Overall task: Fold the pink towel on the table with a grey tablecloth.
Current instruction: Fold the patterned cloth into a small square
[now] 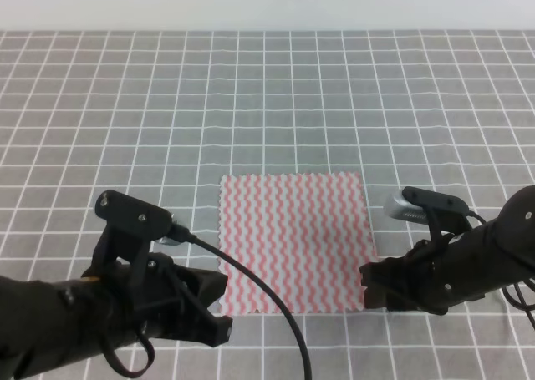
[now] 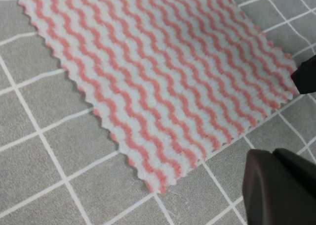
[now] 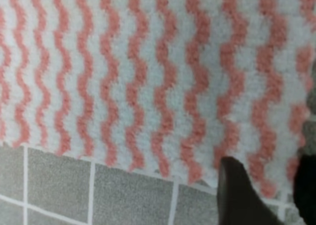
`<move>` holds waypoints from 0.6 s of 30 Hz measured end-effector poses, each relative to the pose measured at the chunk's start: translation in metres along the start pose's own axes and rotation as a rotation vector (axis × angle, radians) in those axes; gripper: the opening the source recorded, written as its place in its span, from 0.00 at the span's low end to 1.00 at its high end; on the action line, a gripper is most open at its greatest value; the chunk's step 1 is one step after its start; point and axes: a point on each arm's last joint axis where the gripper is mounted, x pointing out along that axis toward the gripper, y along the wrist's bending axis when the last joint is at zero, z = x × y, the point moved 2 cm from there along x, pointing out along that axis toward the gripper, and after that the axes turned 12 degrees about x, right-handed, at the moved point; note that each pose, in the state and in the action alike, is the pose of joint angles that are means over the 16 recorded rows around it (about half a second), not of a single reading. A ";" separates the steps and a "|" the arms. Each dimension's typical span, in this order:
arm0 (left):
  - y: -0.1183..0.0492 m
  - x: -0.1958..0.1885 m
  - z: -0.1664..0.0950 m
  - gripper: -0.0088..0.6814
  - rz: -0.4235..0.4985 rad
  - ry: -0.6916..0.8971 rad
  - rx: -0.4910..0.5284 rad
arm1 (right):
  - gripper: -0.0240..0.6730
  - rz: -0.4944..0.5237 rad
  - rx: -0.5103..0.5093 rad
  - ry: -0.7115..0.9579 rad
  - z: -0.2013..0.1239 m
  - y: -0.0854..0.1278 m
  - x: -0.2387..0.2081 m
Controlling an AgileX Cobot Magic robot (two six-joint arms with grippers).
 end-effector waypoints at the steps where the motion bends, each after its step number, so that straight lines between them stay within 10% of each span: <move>1: 0.000 0.000 0.000 0.01 0.000 0.000 0.000 | 0.36 0.001 0.001 -0.002 0.000 0.000 0.000; 18: 0.000 -0.001 0.000 0.01 -0.003 -0.002 0.001 | 0.22 0.002 0.009 -0.009 0.001 0.000 0.001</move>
